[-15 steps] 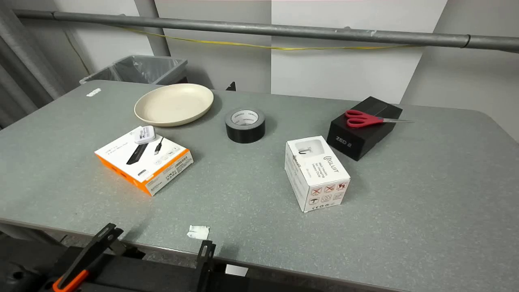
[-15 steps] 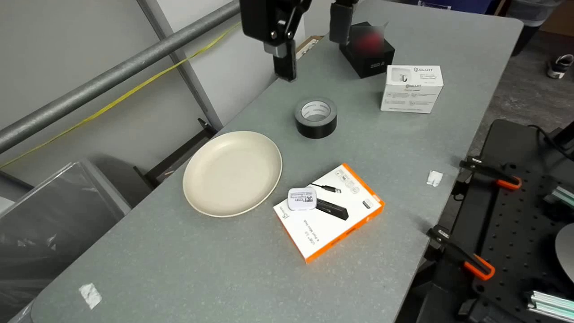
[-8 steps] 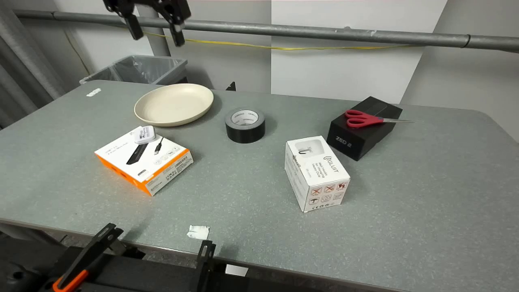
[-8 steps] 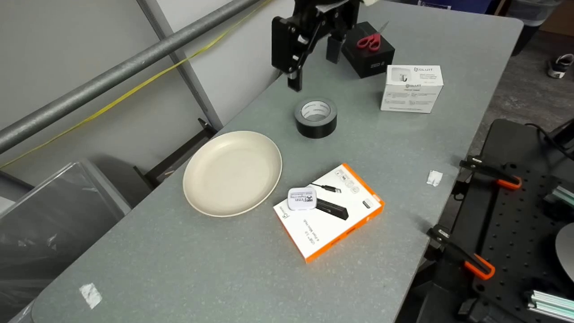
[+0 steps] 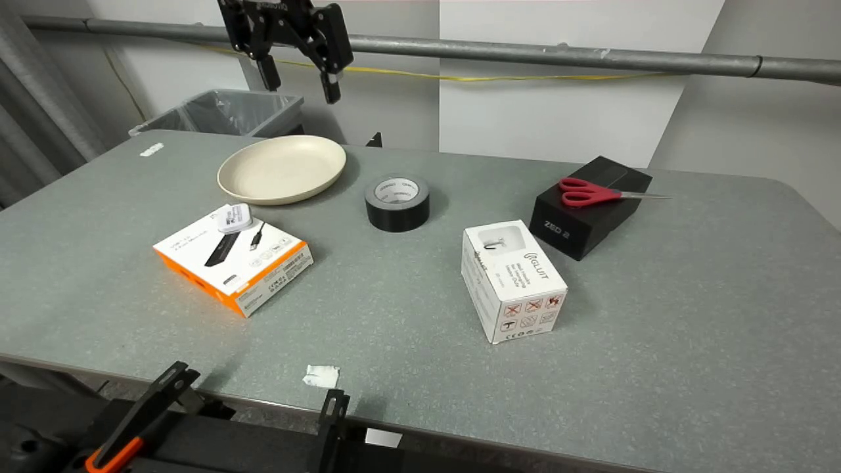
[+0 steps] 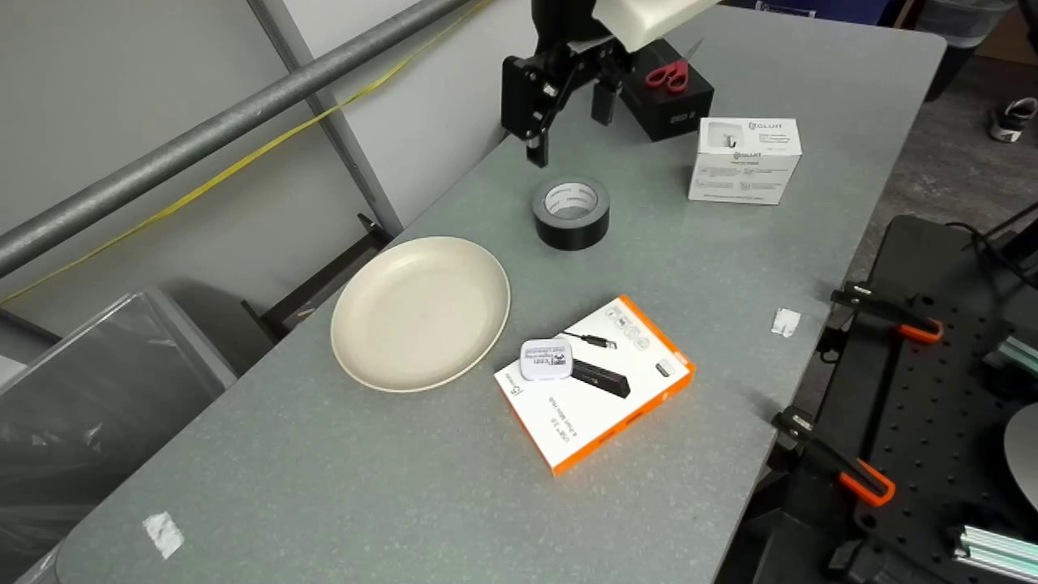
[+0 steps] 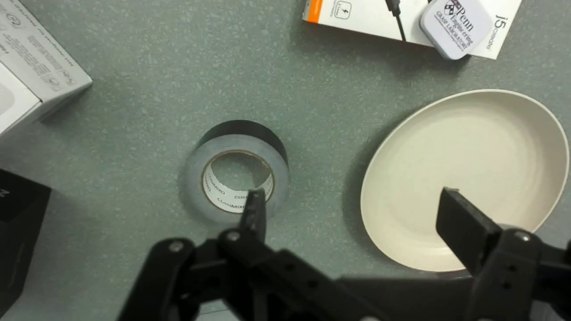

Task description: Put the black tape on the plate

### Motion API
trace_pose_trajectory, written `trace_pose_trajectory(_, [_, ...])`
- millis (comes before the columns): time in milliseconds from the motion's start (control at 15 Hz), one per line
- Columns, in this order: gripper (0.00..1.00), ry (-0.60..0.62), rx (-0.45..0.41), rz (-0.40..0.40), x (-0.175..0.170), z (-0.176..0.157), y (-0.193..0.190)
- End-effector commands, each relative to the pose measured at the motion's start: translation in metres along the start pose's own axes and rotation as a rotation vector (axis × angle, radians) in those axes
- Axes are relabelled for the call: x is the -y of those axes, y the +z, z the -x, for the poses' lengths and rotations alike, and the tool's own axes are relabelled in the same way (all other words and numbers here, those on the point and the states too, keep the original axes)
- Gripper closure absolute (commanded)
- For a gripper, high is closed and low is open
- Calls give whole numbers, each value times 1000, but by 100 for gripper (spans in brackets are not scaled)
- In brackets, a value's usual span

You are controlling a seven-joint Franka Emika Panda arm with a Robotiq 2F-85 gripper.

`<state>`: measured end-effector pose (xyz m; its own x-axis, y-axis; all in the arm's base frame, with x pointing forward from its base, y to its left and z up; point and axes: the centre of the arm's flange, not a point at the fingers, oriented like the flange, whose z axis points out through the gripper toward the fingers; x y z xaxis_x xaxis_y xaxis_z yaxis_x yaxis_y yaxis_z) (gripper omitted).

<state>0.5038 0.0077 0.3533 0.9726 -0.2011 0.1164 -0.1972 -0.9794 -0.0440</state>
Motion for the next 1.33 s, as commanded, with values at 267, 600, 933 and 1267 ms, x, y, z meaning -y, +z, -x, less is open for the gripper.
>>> trace_pose_trajectory(267, [0, 32, -23, 50, -6, -29, 77])
trace_pose_trajectory(600, [0, 73, -46, 107, -28, -49, 160])
trace_pose_trajectory(933, [0, 103, -43, 103, -31, -63, 207])
trace_pose_trajectory(1267, [26, 110, -45, 77, -17, -73, 219])
